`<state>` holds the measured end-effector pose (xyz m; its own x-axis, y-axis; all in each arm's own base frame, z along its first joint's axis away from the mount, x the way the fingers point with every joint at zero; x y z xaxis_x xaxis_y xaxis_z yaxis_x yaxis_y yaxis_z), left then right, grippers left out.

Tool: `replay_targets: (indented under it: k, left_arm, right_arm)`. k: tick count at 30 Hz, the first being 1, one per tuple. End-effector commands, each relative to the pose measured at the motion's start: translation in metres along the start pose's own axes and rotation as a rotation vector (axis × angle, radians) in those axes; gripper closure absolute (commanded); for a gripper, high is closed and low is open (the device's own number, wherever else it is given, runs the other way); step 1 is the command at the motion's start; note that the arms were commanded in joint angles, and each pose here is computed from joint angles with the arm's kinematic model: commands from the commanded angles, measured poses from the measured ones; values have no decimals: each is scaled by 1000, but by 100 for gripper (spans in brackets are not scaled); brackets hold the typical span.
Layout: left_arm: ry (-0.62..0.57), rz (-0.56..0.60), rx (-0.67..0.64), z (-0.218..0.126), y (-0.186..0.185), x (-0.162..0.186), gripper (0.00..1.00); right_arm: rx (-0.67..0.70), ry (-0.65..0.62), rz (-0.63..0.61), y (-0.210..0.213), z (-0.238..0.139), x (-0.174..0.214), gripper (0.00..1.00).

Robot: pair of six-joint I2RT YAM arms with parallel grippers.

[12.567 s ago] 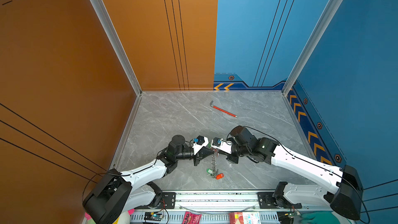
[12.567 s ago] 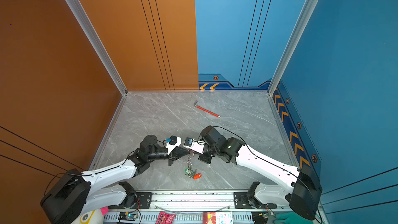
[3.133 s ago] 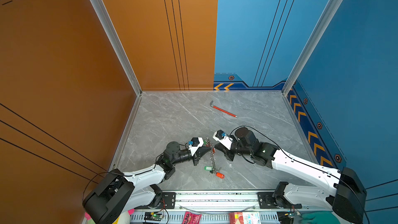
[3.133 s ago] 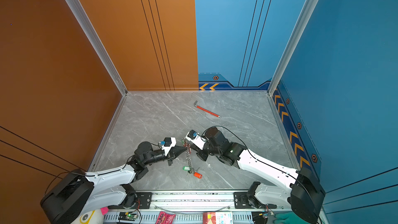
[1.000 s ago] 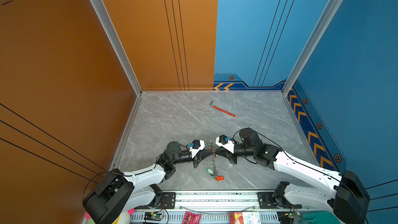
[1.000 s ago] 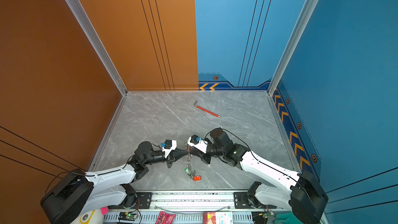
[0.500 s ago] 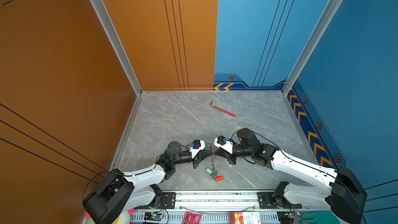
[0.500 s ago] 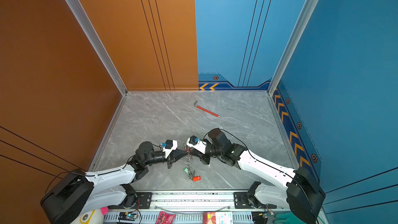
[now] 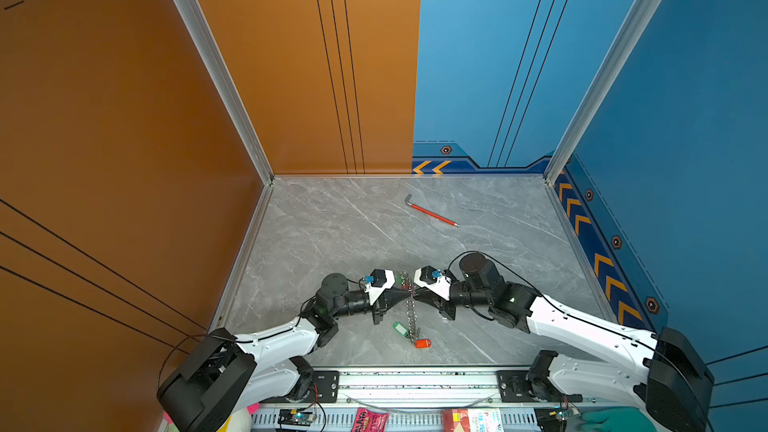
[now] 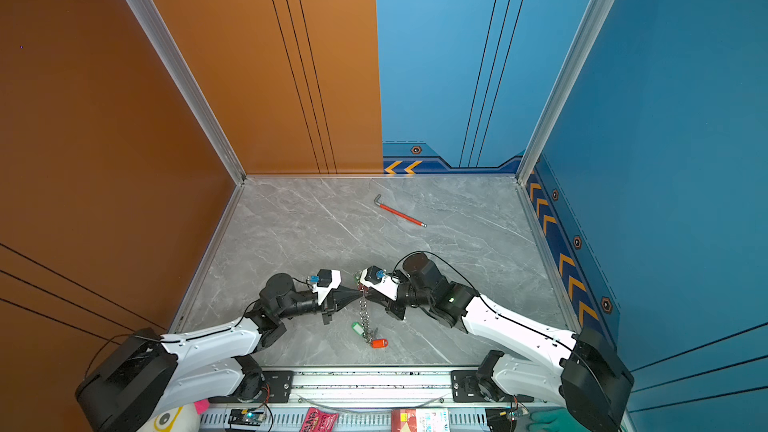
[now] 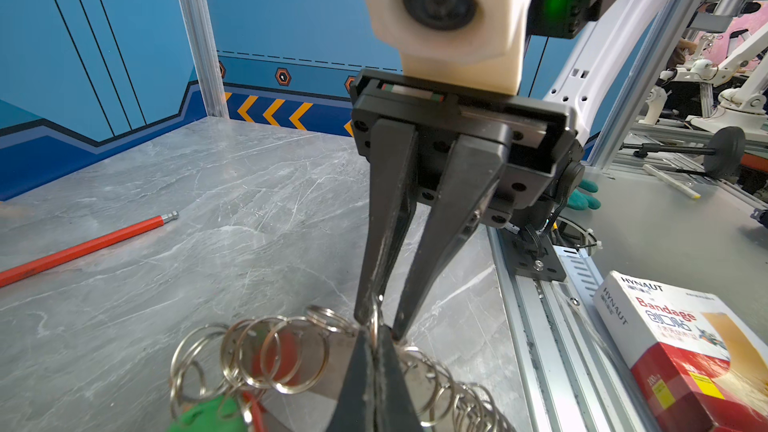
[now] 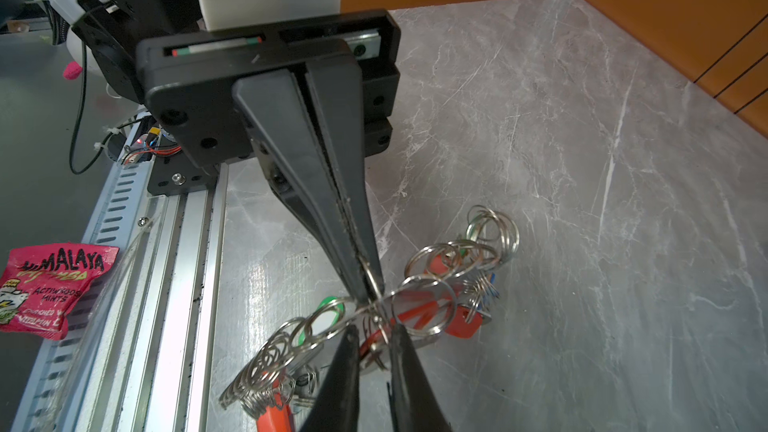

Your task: Put the keys on the keyring

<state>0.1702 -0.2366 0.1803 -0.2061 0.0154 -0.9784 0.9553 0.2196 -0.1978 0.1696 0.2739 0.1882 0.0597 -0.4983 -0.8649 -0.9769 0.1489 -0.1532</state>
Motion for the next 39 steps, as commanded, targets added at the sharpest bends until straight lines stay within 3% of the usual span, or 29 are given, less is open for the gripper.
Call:
replay_targets:
  k: [1,17,23,30,39]
  left_arm:
    - [-95,84,0,-1,-4,-25,100]
    - [-98,80,-2,-1,-3,-26,100]
    - [-98,78,-6,-1,-2,-26,100]
    - [-95,74,3,0,-3,-25,100]
    - [-89,60,47,1,-7,-25,100]
  right_arm:
    - [4,31,12,3,4,9,83]
    - [-37,54,24,9,23,8,95]
    - [-11,43,1,9,20,3,86]
    - [85,-1,-3,-7,-7,0,81]
    - [14,-93,-21,1,-14,-8,77]
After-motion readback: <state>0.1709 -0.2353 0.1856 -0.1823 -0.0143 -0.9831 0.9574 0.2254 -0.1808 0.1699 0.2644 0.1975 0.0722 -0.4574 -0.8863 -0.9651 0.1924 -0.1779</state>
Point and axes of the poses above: each gripper's point midway between its finger pads, its own z axis out along the fingers, its own y axis along the line the jaws close on, x = y × z, the point moved 4 cm from there along -z, back along the fingers, and after that the axes turned 8 degrees about -z, right-handed, at the moved point
